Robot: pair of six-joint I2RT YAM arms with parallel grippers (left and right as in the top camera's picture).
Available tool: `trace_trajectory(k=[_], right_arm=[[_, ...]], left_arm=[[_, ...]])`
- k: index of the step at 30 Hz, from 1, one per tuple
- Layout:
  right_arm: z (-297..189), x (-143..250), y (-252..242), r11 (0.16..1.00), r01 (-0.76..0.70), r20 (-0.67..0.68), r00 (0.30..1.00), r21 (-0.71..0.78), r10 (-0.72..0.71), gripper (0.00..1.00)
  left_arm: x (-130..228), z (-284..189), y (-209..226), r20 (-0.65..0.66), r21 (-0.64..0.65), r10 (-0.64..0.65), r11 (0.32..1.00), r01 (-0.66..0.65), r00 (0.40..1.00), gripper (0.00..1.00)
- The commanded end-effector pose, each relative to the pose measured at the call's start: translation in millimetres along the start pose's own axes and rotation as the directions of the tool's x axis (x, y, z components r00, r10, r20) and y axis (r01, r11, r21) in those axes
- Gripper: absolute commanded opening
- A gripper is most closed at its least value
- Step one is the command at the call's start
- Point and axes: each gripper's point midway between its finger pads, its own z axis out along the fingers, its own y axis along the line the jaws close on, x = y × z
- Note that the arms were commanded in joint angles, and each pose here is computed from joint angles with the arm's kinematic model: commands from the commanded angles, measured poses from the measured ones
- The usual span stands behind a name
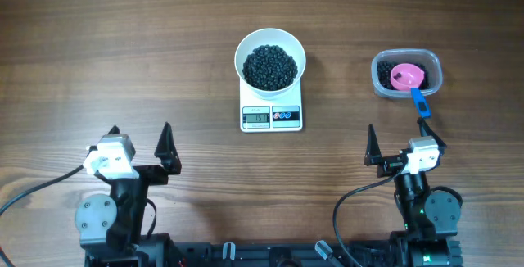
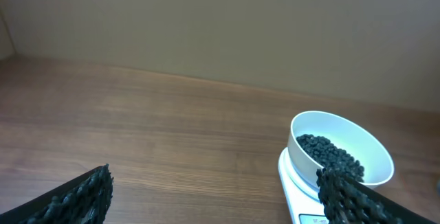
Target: Scoop item into bowl and weigh 150g on scale
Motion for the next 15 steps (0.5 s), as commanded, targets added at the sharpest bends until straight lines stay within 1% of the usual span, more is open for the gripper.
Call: trace_trajectory(k=[1, 9, 15], right_arm=[[-0.6, -2.4, -1.1, 1.000, 0.012, 0.011, 1.000, 0.009, -0.012, 1.00], [-0.6, -2.4, -1.1, 1.000, 0.012, 0.011, 1.000, 0.009, -0.012, 1.00], [-0.6, -2.3, -1.0, 1.000, 0.012, 0.011, 1.000, 0.009, -0.012, 1.00]], left_arm=[[5.4, 0.0, 0.1, 0.020, 0.011, -0.053, 0.999, 0.053, 0.998, 1.00], [4.9, -10.4, -1.0, 0.109, 0.029, -0.045, 0.999, 0.042, 0.993, 1.00], [6.4, -7.5, -0.5, 0.117, 0.031, -0.045, 0.999, 0.041, 0.992, 1.00]])
